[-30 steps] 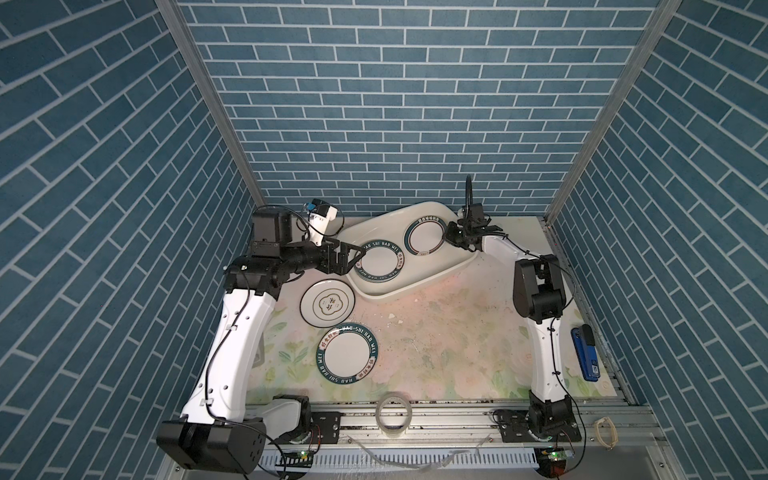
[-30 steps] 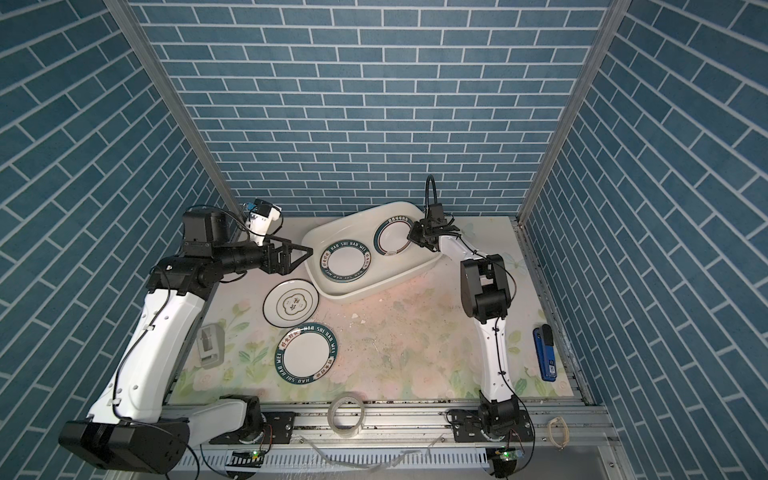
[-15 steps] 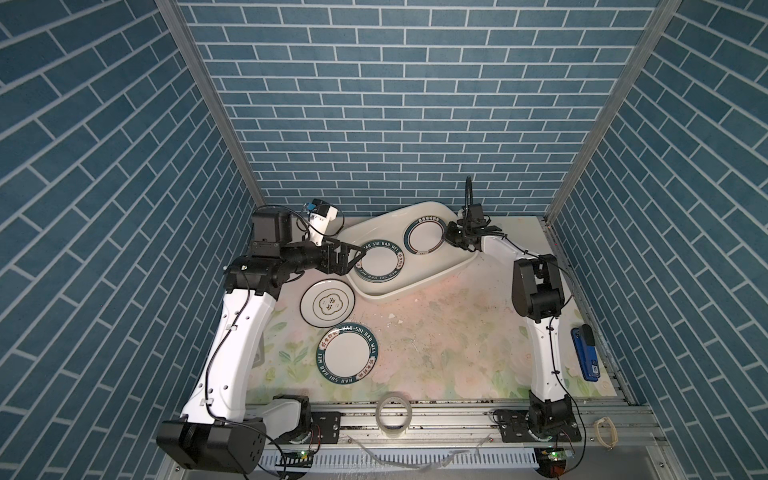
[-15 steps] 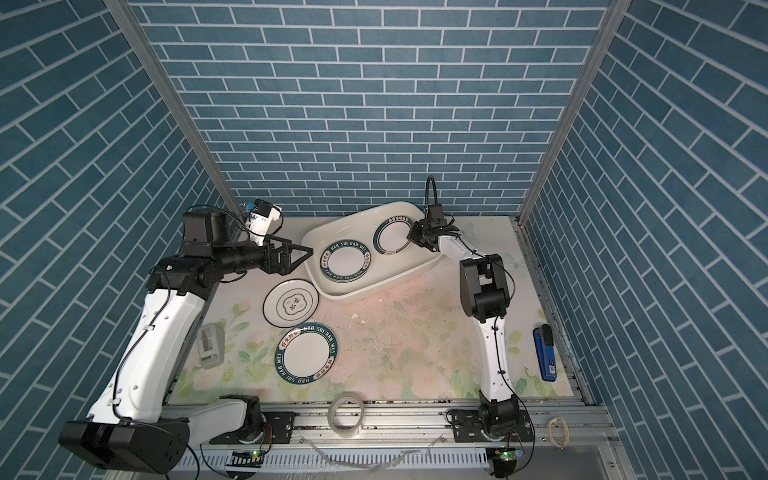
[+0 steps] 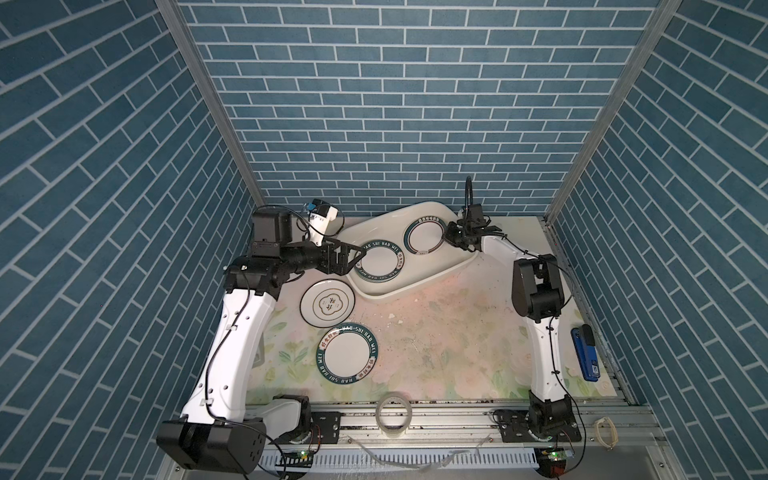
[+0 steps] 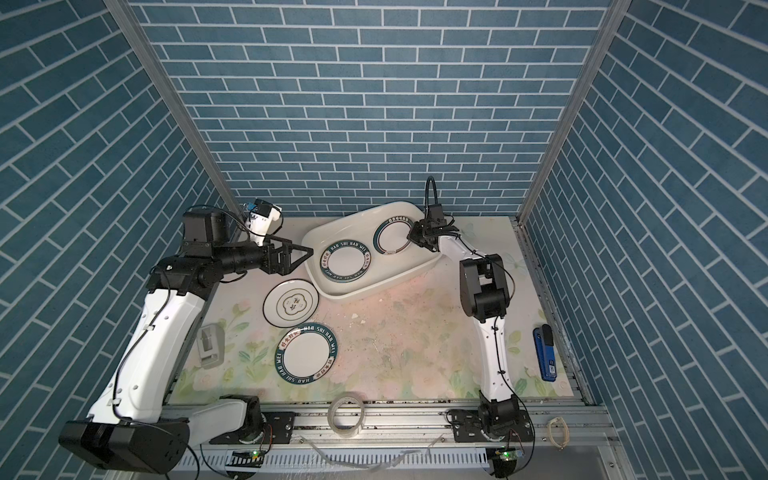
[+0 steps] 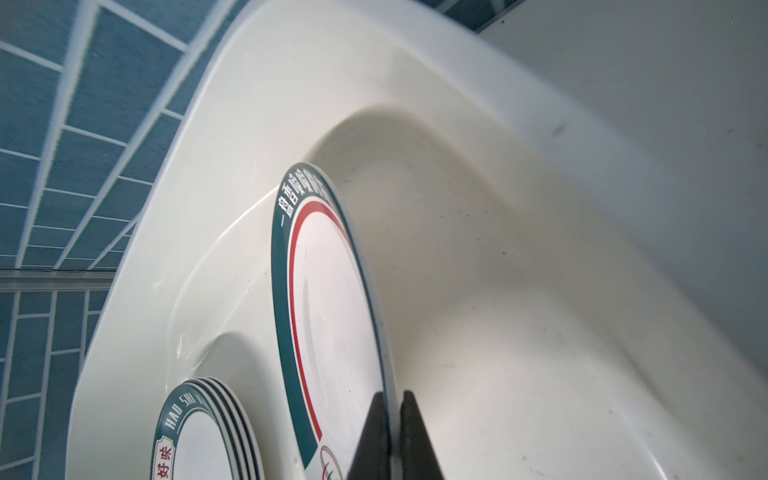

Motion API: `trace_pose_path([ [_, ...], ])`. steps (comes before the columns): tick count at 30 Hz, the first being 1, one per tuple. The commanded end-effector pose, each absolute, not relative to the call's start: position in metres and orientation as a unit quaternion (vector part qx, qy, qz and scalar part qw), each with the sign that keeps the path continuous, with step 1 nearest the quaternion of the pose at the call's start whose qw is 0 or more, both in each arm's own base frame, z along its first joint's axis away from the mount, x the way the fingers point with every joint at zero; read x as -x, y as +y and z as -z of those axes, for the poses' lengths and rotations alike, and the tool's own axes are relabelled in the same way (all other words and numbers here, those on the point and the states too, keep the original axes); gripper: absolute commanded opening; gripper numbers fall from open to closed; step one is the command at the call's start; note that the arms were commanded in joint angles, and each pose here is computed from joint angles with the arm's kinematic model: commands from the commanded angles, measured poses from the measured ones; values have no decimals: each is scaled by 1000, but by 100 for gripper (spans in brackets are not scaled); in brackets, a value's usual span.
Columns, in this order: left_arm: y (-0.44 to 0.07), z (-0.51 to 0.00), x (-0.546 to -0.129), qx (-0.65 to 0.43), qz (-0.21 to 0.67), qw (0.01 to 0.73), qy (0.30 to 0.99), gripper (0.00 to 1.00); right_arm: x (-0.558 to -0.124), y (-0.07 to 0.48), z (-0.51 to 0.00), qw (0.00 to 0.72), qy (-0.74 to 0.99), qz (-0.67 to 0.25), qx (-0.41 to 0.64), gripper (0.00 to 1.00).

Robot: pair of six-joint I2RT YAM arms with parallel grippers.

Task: Place the plates into the plastic bin on the countertop
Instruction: 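Lower the red-ring plate into the bin beside the green-rim stack, then hold the red-ring plate flat in the bin with the right gripper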

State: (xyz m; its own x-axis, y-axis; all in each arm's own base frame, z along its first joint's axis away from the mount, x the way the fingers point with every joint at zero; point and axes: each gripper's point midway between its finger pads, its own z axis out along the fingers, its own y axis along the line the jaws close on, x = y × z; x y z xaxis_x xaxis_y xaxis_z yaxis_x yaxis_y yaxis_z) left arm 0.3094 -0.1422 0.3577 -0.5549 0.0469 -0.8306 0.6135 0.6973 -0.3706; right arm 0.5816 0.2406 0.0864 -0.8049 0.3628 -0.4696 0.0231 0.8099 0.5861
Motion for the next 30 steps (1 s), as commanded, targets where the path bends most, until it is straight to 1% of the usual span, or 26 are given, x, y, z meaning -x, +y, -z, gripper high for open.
trace_pose_path([
  [1,-145,-361,-307,-211,338,433,809,100,-585,237,-75,292,909,-275,-114,4],
  [17,-145,-360,-307,-212,339,434,807,99,-581,234,-73,288,912,-267,-115,11],
  [21,-145,-361,-306,-213,340,434,807,100,-581,234,-73,288,913,-266,-115,15],
  [30,-145,-361,-306,-214,340,435,806,100,-579,233,-67,283,915,-263,-117,17],
])
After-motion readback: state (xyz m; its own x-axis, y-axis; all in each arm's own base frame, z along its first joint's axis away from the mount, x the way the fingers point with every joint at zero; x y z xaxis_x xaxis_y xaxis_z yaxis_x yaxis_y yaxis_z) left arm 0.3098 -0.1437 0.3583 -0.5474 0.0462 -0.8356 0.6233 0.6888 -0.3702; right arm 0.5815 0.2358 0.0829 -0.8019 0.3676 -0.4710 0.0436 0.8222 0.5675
